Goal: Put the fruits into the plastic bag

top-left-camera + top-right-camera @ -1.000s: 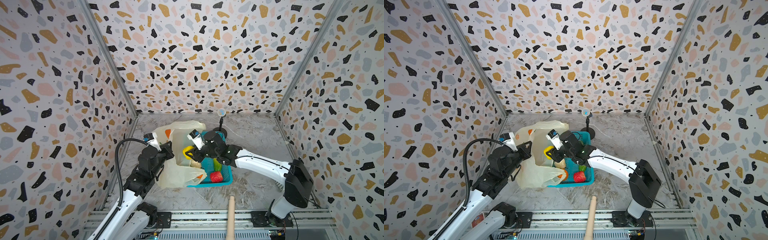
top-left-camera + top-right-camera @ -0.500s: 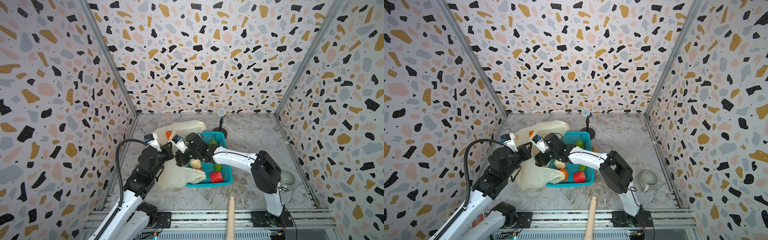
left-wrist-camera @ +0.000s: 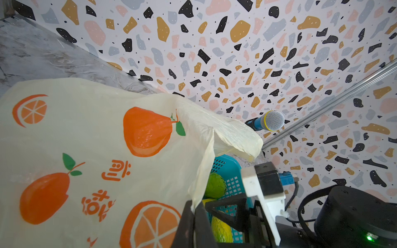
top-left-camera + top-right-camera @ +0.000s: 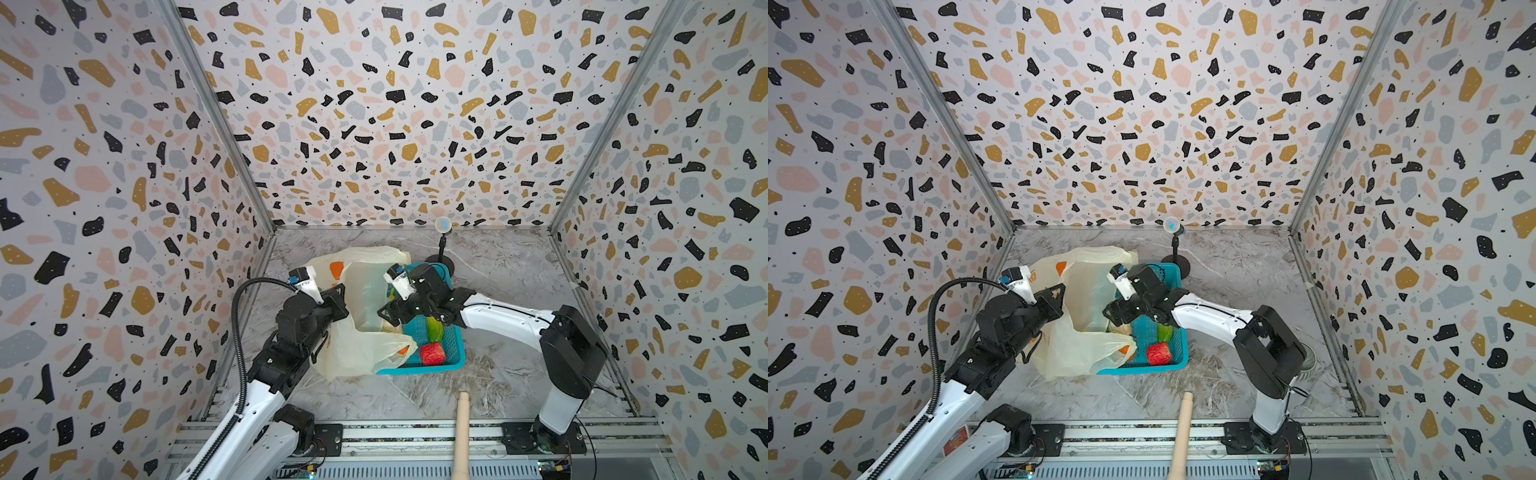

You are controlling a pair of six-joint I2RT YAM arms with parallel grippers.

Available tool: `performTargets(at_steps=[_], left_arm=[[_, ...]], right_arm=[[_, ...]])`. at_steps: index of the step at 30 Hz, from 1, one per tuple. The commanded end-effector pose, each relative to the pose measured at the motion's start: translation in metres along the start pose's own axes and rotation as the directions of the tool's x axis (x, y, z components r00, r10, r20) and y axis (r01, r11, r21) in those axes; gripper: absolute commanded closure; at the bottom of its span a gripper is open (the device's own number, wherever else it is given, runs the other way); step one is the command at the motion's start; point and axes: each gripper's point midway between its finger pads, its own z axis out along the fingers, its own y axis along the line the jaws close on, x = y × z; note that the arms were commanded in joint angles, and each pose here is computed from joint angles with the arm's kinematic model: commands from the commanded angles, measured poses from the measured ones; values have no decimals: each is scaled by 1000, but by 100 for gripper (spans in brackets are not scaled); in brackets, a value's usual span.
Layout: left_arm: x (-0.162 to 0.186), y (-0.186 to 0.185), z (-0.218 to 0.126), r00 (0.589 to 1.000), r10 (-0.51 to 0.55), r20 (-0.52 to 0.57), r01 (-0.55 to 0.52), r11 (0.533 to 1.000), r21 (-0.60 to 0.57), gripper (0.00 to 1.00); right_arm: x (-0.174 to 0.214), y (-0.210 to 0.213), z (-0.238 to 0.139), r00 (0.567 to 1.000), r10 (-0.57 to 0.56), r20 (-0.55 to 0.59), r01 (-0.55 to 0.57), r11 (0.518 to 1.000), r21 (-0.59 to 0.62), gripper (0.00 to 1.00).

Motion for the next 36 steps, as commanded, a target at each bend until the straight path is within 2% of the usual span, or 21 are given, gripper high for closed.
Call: performTargets(at_steps=[1,6,10,15,20,23,32,34,36], left_arm=[[-17,-9,-5,998,37,47,-38,999,5,100],[-18,-3,-4,998,39,52,-38,999,-27,100],[-19,-4,-3,998,36,56,-34,999,-28,100],[-18,0,-3,998,34,55,-31,999,-45,100],[-14,1,-2,999,20,49,-18,999,-37,100],[-12,1,-2,999,3,47,-2,1000,-24,100],[-8,2,-2,999,-8,43,8,1000,-17,100],[-9,1,-2,999,-9,46,10,1000,-14,100],[-10,1,-3,999,-6,46,7,1000,-14,100]], right_arm=[[-11,-5,-34,998,5,66,-7,999,37,17],[-4,-24,-66,992,32,121,-42,996,84,17],[14,-28,-64,995,54,78,-61,994,90,17],[34,-16,-43,996,92,11,-92,996,1,17],[41,7,-10,997,48,-60,-52,997,-62,16],[46,14,11,992,55,-113,-66,994,-91,16],[59,11,54,976,73,-206,-92,992,-87,16],[63,10,58,973,80,-216,-100,991,-84,19],[64,10,60,972,83,-220,-104,991,-86,26]])
